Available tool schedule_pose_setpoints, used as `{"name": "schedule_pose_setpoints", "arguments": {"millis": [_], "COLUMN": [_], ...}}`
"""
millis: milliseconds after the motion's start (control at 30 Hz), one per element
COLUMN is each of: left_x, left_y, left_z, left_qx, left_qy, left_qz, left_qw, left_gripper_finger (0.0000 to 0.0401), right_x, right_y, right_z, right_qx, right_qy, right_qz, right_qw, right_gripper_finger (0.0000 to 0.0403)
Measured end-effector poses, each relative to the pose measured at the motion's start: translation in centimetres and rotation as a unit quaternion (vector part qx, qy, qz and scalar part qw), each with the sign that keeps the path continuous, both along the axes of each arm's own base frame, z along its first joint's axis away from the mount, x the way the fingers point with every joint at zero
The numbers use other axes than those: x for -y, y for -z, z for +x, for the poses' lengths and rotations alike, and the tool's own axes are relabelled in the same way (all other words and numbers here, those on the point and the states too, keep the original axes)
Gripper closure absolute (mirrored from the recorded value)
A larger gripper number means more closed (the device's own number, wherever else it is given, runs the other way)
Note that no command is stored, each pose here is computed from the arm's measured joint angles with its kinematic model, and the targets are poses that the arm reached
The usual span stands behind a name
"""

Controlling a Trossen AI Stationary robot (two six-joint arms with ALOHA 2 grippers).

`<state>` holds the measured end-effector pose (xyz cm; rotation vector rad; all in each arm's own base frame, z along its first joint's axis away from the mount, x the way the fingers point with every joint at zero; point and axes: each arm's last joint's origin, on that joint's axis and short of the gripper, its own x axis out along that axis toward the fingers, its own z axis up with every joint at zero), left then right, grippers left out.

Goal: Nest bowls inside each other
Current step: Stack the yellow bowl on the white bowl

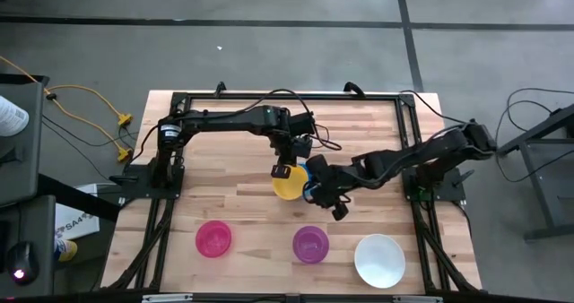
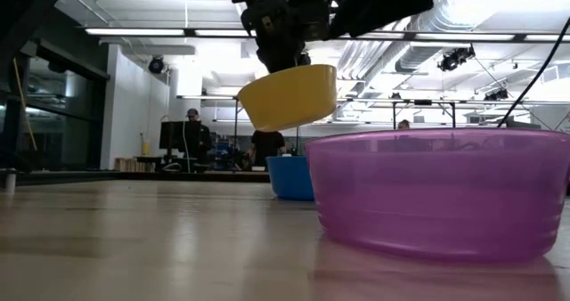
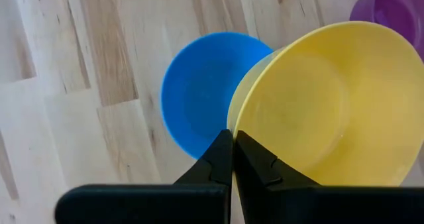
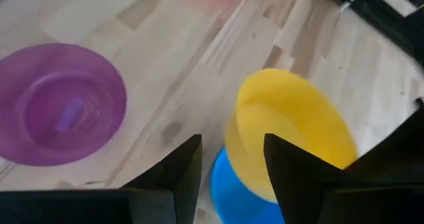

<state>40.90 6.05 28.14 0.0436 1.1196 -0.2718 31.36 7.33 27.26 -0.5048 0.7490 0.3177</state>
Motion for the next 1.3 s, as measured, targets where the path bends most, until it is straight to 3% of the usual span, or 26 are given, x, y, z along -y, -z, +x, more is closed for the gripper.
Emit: {"name": "schedule_pose_setpoints", "arguments": {"millis": [533, 1000, 1300], "left_x": [1.2, 1.1, 1.1], "left_y": [0.3, 0.1, -1.7], "left_z": [-0.4, -0.2, -0.4], "left_qx": [-0.031, -0.012, -0.009], "left_qy": [0.020, 0.040, 0.040], "left_qz": [0.003, 0.016, 0.018], "left_qw": [0.999, 0.999, 0.999], "left_gripper_finger": [0.0401, 0.0401, 0.0401], "right_x": [-0.3, -0.4, -0.3], "right_y": [-0.8, -1.2, -1.4], "right_z": [2.8, 3.1, 3.3], "right_qx": [-0.103, -0.088, -0.073], "right_qy": [-0.015, -0.036, -0.036], "right_qz": [-0.049, -0.068, -0.089], "right_qw": [0.993, 0.993, 0.993], "right_gripper_finger": [0.0247, 0.0247, 0.0247]}}
